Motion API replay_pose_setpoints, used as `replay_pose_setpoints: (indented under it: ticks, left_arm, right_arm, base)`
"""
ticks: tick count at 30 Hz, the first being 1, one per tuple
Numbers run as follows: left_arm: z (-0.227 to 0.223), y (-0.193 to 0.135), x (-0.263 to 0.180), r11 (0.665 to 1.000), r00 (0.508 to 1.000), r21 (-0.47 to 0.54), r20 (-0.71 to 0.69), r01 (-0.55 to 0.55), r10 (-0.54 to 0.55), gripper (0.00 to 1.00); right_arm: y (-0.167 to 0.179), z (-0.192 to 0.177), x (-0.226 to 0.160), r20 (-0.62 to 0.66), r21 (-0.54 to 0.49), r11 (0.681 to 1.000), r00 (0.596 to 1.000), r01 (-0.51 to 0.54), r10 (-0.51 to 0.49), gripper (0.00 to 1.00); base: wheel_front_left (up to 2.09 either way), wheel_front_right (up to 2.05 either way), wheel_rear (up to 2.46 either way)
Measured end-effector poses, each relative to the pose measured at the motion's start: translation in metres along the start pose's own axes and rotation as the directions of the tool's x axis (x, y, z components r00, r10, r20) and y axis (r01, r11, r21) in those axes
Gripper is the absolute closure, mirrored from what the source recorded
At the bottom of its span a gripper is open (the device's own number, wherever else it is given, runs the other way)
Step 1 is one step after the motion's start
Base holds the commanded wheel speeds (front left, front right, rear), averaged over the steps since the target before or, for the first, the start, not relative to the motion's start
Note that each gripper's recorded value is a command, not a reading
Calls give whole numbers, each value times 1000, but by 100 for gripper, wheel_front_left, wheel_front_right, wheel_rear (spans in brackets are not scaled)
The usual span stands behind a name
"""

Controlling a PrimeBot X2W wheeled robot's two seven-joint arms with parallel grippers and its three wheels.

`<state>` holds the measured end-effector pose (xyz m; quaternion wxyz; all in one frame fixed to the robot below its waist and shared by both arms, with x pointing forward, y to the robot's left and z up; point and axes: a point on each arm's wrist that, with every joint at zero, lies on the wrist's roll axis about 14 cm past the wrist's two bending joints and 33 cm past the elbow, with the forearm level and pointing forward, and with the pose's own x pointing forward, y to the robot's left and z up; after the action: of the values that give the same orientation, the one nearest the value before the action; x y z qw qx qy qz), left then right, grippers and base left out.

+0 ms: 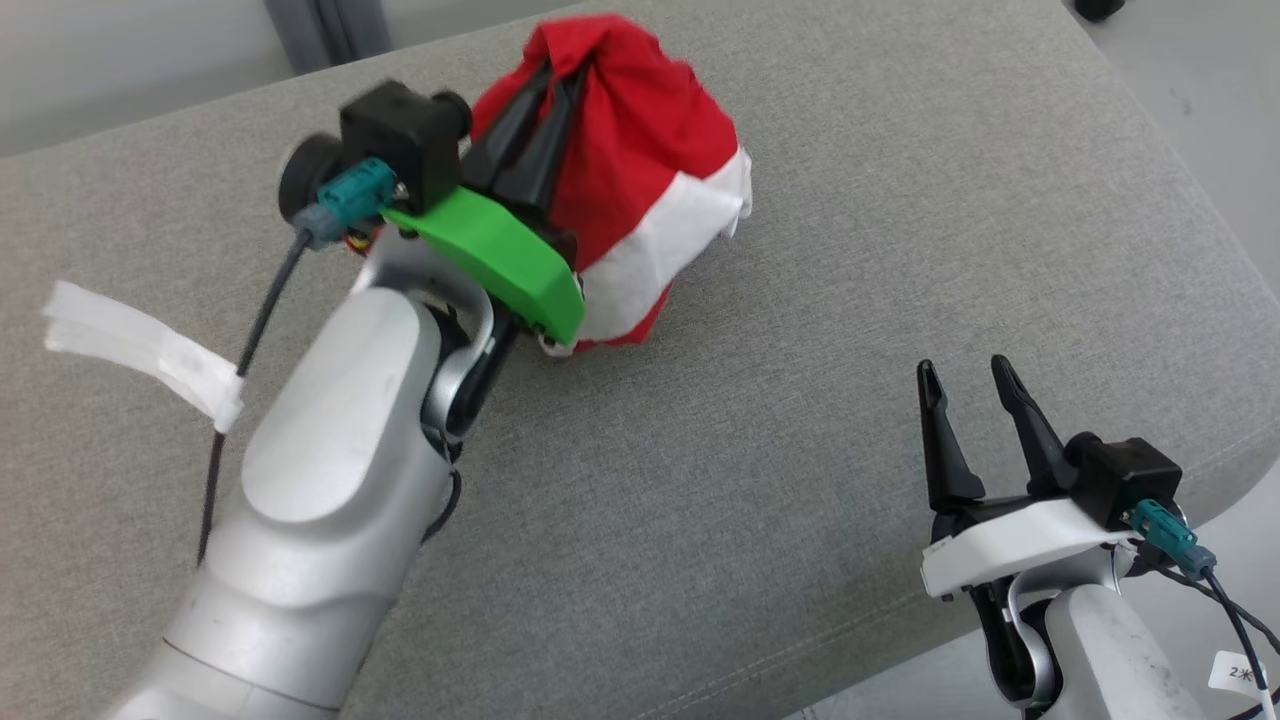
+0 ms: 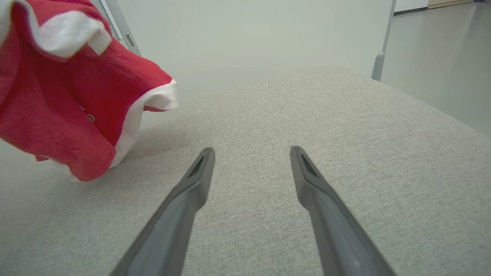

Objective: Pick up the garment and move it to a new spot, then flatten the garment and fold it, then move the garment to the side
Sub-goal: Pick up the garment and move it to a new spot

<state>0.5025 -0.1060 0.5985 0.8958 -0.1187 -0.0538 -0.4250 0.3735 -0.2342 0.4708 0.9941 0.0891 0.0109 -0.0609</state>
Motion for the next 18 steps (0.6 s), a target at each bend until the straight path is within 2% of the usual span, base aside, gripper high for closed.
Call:
replay_pose_setpoints:
  ticks: [6, 7, 8, 12, 18]
  left_arm:
    - [-80, -16, -24, 994, 987, -109, -162, -16, -2, 100]
    - [-90, -19, -29, 992, 983, -121, -186, -20, -3, 81]
    - [-97, -21, -33, 992, 979, -127, -203, -23, -3, 2]
    - [-102, -26, -42, 990, 980, -135, -200, -27, 0, 0]
    - [-67, -13, -46, 992, 993, -97, -101, -75, 65, 0]
  right_arm:
    - [-1, -5, 0, -16, -1, 1000, 1000, 2, -2, 0]
    - [0, -5, 0, -16, -1, 1000, 1000, -1, 1, 0]
    - [1, -5, 1, -16, -1, 1000, 1000, -4, 4, 0]
    - [6, -4, 1, -13, 0, 1000, 1000, -17, 17, 0]
    - [15, 10, -1, 33, -7, 999, 998, -48, 49, 0]
  base:
    - [0, 0, 0]
    - [0, 0, 0]
    - [0, 0, 0]
    - [0, 0, 0]
    - [0, 0, 0]
